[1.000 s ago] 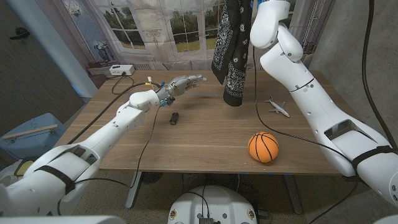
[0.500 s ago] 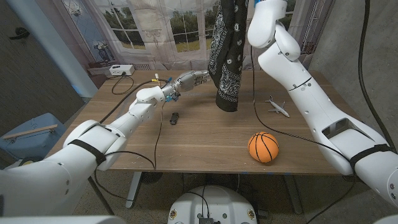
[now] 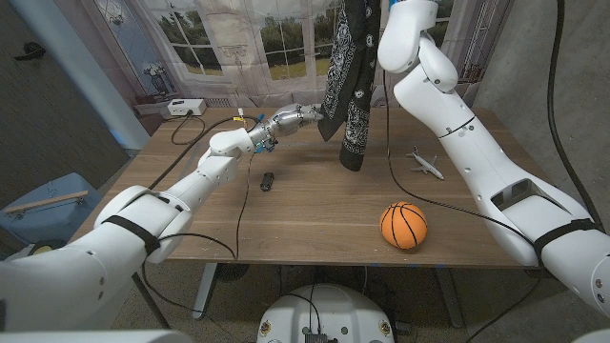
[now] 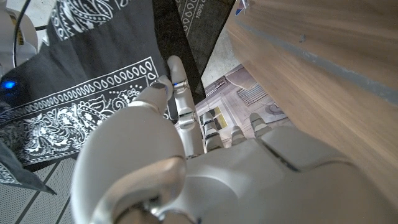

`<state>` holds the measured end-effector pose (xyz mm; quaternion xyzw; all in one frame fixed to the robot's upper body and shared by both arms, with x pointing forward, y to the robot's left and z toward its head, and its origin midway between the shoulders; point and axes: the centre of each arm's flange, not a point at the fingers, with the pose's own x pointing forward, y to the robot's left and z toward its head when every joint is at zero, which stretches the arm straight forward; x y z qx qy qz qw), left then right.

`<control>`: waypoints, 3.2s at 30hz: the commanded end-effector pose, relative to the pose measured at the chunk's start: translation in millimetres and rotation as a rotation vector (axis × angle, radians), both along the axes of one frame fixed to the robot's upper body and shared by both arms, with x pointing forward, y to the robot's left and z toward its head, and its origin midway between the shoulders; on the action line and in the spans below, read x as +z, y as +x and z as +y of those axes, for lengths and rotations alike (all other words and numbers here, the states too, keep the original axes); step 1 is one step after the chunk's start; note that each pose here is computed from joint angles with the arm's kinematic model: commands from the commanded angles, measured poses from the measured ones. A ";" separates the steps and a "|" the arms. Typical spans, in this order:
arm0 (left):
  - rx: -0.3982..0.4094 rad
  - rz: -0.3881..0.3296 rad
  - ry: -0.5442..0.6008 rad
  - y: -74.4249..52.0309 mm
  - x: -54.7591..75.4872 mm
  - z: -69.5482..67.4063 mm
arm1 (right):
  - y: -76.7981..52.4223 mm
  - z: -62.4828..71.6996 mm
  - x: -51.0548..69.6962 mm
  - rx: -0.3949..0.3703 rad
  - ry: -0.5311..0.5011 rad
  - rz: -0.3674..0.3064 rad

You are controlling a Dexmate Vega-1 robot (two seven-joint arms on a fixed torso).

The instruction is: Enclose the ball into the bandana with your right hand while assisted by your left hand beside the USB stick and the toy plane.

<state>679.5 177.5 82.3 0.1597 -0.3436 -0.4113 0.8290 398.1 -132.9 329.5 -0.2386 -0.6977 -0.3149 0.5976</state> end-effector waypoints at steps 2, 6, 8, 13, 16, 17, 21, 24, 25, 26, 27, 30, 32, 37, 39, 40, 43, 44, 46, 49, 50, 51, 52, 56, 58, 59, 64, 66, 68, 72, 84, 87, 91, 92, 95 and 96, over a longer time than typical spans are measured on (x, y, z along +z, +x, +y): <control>0.070 -0.165 -0.114 -39.5 17.2 -2.2 | 3.5 -27.1 -6.4 -0.045 0.072 0.015; 0.108 -0.239 -0.106 -58.1 30.1 -7.0 | -1.2 -45.4 -15.4 -0.064 0.106 0.025; 0.118 -0.268 -0.089 -66.7 36.6 -9.9 | -3.3 -56.6 -20.5 -0.083 0.130 0.035; 0.083 -0.311 -0.012 -83.2 52.6 -25.5 | -6.3 -97.4 -38.8 -0.114 0.232 0.071; 0.047 -0.318 0.003 -89.4 59.4 -32.4 | -7.3 -116.5 -48.3 -0.146 0.284 0.089; 0.040 -0.323 0.006 -91.6 61.8 -34.0 | -7.6 -122.6 -51.4 -0.154 0.297 0.100; 0.017 -0.332 0.004 -99.3 71.0 -38.3 | -9.5 -144.9 -64.6 -0.172 0.348 0.138; 0.022 -0.342 0.007 -104.5 77.5 -40.2 | -10.7 -159.3 -74.7 -0.184 0.379 0.173; 0.021 -0.344 0.009 -106.0 79.3 -40.8 | -11.0 -163.9 -78.1 -0.191 0.390 0.185; 0.019 -0.343 0.008 -107.2 80.8 -41.4 | -11.4 -168.2 -81.4 -0.195 0.402 0.196; 0.018 -0.343 0.008 -108.4 82.3 -42.0 | -11.7 -172.8 -85.1 -0.196 0.413 0.207; 0.013 -0.339 0.001 -111.0 86.2 -43.0 | -13.5 -185.1 -95.6 -0.206 0.443 0.237; 0.006 -0.337 -0.011 -112.7 88.7 -43.2 | -15.4 -193.3 -102.1 -0.211 0.464 0.258; -0.030 -0.342 -0.044 -120.2 96.5 -44.4 | -24.4 -212.0 -119.7 -0.187 0.513 0.294; -0.036 -0.358 -0.043 -126.4 100.8 -45.1 | -30.2 -217.2 -127.9 -0.176 0.513 0.306; -0.036 -0.370 -0.040 -130.2 103.3 -45.5 | -33.3 -219.4 -132.0 -0.174 0.510 0.314; -0.035 -0.405 -0.026 -142.5 111.6 -46.4 | -43.5 -224.9 -143.2 -0.156 0.480 0.358; -0.037 -0.415 -0.025 -146.2 114.1 -46.7 | -47.1 -226.2 -146.7 -0.158 0.468 0.374; -0.044 -0.428 -0.019 -152.5 118.5 -47.7 | -54.0 -228.6 -153.4 -0.160 0.435 0.407; -0.054 -0.443 -0.010 -161.3 123.5 -49.5 | -63.9 -231.1 -162.2 -0.167 0.388 0.473; -0.062 -0.446 -0.008 -164.0 124.6 -50.5 | -66.9 -231.9 -165.3 -0.170 0.370 0.494; -0.069 -0.449 -0.004 -166.6 125.7 -51.5 | -69.8 -232.8 -168.3 -0.168 0.350 0.516; -0.074 -0.453 0.000 -169.4 126.5 -52.8 | -72.6 -233.4 -171.4 -0.167 0.337 0.539; -0.092 -0.461 0.023 -178.6 128.2 -57.5 | -82.5 -238.7 -183.6 -0.162 0.274 0.643; -0.110 -0.455 0.030 -181.3 127.9 -59.6 | -85.9 -242.9 -190.9 -0.138 0.261 0.673; -0.111 -0.456 0.032 -182.8 127.7 -60.5 | -87.5 -245.1 -195.3 -0.127 0.259 0.677; -0.124 -0.454 0.044 -189.9 126.3 -63.1 | -94.5 -255.5 -215.5 -0.092 0.232 0.729; -0.130 -0.453 0.050 -192.3 125.3 -64.4 | -96.6 -259.3 -223.3 -0.090 0.226 0.759; -0.145 -0.446 0.056 -194.3 124.2 -66.3 | -98.8 -263.9 -231.0 -0.078 0.222 0.790; -0.166 -0.442 0.072 -198.3 122.7 -72.2 | -104.3 -275.9 -243.5 -0.033 0.200 0.856; -0.253 -0.409 0.148 -203.4 115.5 -97.3 | -117.2 -297.6 -279.8 0.002 0.168 0.990; -0.272 -0.398 0.163 -204.8 113.1 -101.6 | -120.6 -299.6 -288.6 0.008 0.160 1.026; -0.301 -0.379 0.192 -205.2 108.4 -106.9 | -125.2 -303.3 -301.6 0.020 0.158 1.068; -0.310 -0.373 0.192 -205.3 107.0 -107.9 | -126.3 -304.2 -305.3 0.026 0.160 1.074; -0.331 -0.365 0.215 -206.5 104.0 -111.3 | -129.6 -305.7 -313.9 0.029 0.164 1.097; -0.334 -0.363 0.224 -207.1 103.0 -112.4 | -130.5 -306.1 -316.1 0.032 0.161 1.109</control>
